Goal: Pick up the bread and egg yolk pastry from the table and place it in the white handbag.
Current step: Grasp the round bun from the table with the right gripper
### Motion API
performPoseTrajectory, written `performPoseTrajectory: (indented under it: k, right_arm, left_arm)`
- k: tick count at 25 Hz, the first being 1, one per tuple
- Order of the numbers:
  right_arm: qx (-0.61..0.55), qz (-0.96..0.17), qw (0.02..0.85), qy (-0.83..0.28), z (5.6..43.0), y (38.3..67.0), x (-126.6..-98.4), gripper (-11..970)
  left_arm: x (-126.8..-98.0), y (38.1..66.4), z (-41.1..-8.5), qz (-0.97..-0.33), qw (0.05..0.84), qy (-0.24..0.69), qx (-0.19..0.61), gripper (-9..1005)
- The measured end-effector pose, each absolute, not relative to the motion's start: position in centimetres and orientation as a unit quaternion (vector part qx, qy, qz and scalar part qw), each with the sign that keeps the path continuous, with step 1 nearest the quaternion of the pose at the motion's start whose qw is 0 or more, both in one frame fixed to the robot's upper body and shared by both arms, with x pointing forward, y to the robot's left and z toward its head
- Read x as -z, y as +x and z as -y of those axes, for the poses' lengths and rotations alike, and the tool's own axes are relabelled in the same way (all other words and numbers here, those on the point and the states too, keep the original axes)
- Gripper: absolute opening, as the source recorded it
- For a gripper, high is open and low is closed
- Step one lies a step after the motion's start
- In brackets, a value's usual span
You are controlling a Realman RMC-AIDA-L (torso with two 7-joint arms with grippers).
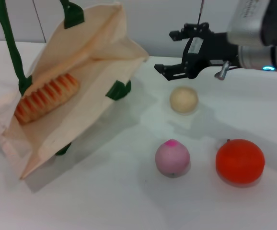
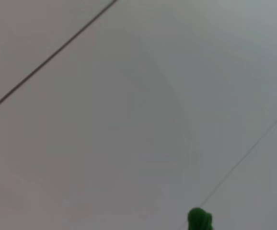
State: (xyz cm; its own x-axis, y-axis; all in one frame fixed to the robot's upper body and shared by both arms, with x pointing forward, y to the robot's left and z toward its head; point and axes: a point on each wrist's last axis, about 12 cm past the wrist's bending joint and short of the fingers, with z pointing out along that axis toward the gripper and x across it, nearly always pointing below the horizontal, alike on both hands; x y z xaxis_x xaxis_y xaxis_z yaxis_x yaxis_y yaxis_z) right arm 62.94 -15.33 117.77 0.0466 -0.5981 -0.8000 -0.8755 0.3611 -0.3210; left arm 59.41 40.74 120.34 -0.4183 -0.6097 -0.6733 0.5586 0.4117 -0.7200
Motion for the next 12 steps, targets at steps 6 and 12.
performPoseTrajectory:
  k: [6,12]
  right_arm:
    - [-0.145,-0.700,0.423,-0.557,13.8,64.6,-115.7,870]
    - [-0.124,-0.722,0.393,-0.556,13.5,65.9,-114.3,870]
  left_arm:
    - [-120.4,59.4,-40.7,-0.636,0.544,-0.021,0.546,128]
    - [-120.4,59.5,-40.3,-0.637,0.541,-0.017,0.549,128]
